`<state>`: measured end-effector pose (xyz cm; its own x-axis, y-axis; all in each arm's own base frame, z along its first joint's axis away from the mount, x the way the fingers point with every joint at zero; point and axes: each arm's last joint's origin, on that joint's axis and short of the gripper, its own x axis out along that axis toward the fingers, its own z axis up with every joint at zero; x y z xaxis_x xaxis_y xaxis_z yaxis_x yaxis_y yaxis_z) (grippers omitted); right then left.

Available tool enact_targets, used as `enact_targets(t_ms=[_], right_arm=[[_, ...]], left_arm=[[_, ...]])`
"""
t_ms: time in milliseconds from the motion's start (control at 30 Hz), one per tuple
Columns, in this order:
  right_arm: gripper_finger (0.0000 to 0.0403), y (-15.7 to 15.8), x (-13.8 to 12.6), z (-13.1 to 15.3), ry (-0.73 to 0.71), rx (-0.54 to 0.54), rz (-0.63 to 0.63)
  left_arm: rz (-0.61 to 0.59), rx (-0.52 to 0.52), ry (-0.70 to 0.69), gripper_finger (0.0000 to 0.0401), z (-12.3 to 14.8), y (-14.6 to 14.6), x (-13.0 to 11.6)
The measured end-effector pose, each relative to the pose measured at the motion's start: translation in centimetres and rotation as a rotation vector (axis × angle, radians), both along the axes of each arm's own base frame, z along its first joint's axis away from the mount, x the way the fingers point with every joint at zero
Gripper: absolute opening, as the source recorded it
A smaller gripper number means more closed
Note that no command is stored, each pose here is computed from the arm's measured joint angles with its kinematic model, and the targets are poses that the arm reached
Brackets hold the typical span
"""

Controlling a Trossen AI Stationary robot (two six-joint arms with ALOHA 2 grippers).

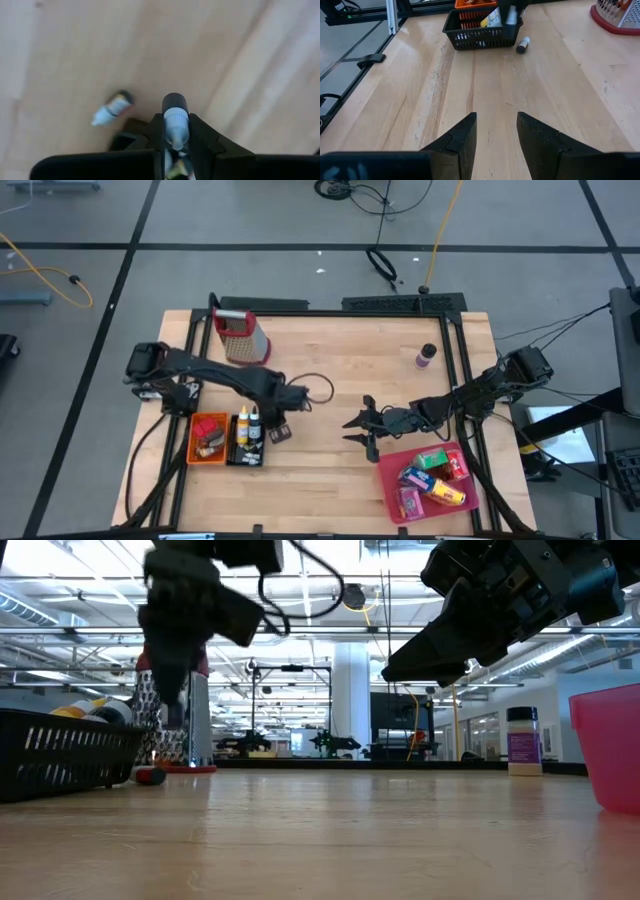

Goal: Pick & Place Kitchen Items
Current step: Put the purple food coloring bottle into the black bin

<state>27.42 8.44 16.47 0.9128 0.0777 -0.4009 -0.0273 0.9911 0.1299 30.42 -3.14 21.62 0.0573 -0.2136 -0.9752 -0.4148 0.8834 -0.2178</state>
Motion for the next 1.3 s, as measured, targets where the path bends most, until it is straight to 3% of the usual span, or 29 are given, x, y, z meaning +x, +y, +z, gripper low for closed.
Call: enact_targets(t_ms=[267,500,633,933,1300], right_arm=[[0.0132,0.0,0.0,0.0,0.0,0.001,-0.001],[0.0132,0.0,0.0,0.0,-0.001,0.002,-0.001],[0.0132,0.0,0.0,0.0,-0.001,0.003,-0.002],[0.0132,0.0,0.0,0.0,-0.001,0.003,-0.001],[0.0132,0.0,0.0,0.0,-0.001,0.003,-0.002]], left_arm=[[-0.052,-0.004,0.025,0.0056,1.3,-4.2,-0.6],[0.011,0.058,0.181,0.0042,1.2,-6.6,-2.6],[0.026,0.098,0.185,0.0056,1.2,-7.5,-3.0],[0.029,0.172,0.159,0.0062,1.0,-8.1,-3.3],[0.002,0.172,0.155,0.0062,0.9,-8.2,-3.3]])
